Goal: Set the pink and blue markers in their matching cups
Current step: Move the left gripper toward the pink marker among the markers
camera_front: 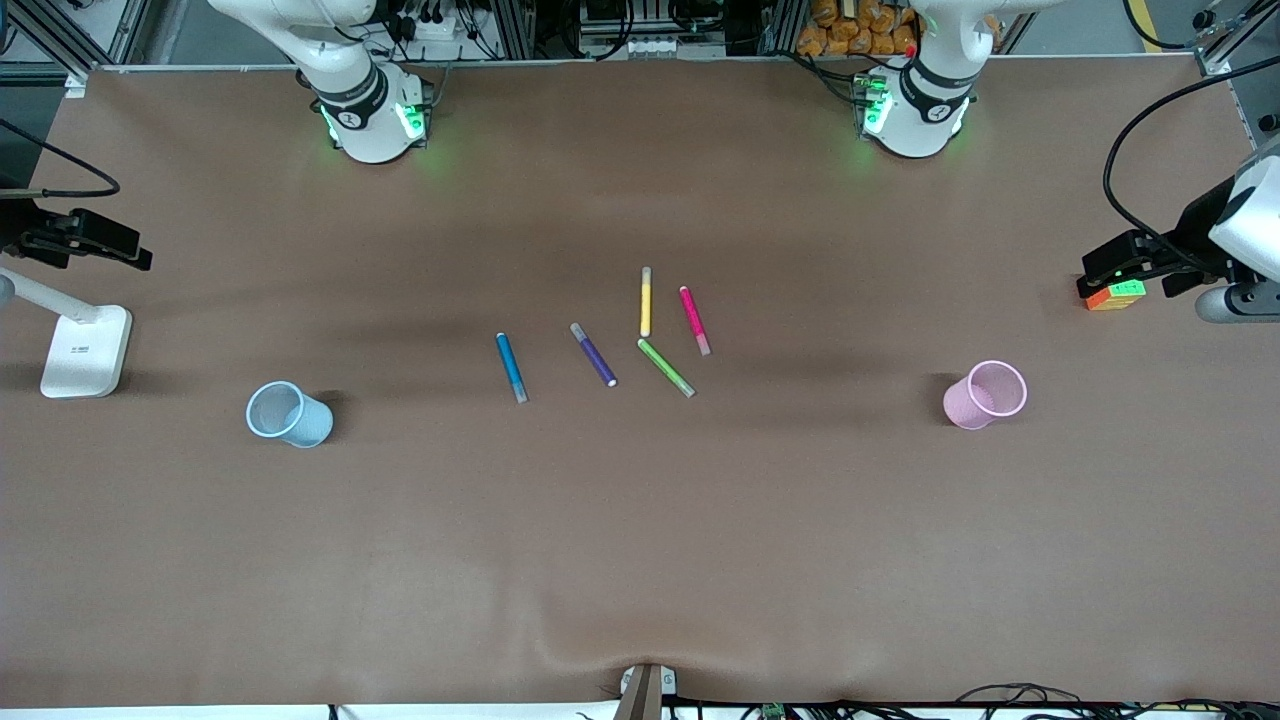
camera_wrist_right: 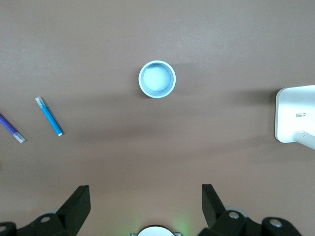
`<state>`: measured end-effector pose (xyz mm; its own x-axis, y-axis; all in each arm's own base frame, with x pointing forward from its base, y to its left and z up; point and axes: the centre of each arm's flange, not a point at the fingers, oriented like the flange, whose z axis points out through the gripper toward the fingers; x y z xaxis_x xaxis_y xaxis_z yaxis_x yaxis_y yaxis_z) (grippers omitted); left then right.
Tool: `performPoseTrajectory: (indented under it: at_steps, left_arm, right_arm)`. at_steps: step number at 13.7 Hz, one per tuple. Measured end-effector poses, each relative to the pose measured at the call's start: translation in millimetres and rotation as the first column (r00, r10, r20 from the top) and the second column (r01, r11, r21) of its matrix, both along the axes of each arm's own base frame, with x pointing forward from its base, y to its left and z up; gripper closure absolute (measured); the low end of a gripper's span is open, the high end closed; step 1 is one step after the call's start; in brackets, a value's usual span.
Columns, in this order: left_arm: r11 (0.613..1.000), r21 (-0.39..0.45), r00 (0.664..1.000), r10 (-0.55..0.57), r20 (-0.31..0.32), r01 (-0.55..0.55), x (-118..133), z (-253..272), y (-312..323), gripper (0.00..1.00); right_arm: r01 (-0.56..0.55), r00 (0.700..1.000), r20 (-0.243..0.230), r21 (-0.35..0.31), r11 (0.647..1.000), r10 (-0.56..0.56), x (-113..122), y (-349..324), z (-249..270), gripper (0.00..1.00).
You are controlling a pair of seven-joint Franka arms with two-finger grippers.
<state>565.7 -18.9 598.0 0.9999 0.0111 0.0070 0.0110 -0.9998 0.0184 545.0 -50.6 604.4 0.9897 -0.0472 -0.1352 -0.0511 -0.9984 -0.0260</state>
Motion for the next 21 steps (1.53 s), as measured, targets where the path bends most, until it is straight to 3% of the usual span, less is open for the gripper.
performPoseTrajectory:
  at_steps: [6, 9, 13, 18, 21]
  left_arm:
    - [1.000, 0.000, 1.000, -0.002, -0.002, 0.002, 1, -1, 0, 0.00]
    - [0.998, 0.047, 0.998, -0.030, -0.053, 0.033, 15, -32, -6, 0.00]
    - [0.991, 0.079, 0.988, -0.101, -0.116, 0.111, 35, -75, -41, 0.00]
    - [0.986, 0.072, 0.980, -0.136, -0.143, 0.147, 41, -94, -66, 0.00]
    - [0.990, 0.076, 0.982, -0.110, -0.151, 0.123, 44, -113, -114, 0.00]
  right_arm:
    - [0.000, 1.000, -0.002, 0.000, 1.000, 0.000, 1, 0, -2, 0.00]
    - [0.000, 1.000, -0.003, 0.000, 1.000, 0.000, 1, 0, -3, 0.00]
    - [0.000, 1.000, -0.003, 0.000, 1.000, 0.000, 1, 0, -3, 0.00]
    - [0.000, 1.000, -0.003, 0.000, 1.000, 0.000, 1, 0, -3, 0.00]
    - [0.000, 1.000, -0.003, 0.000, 1.000, 0.000, 1, 0, -3, 0.00]
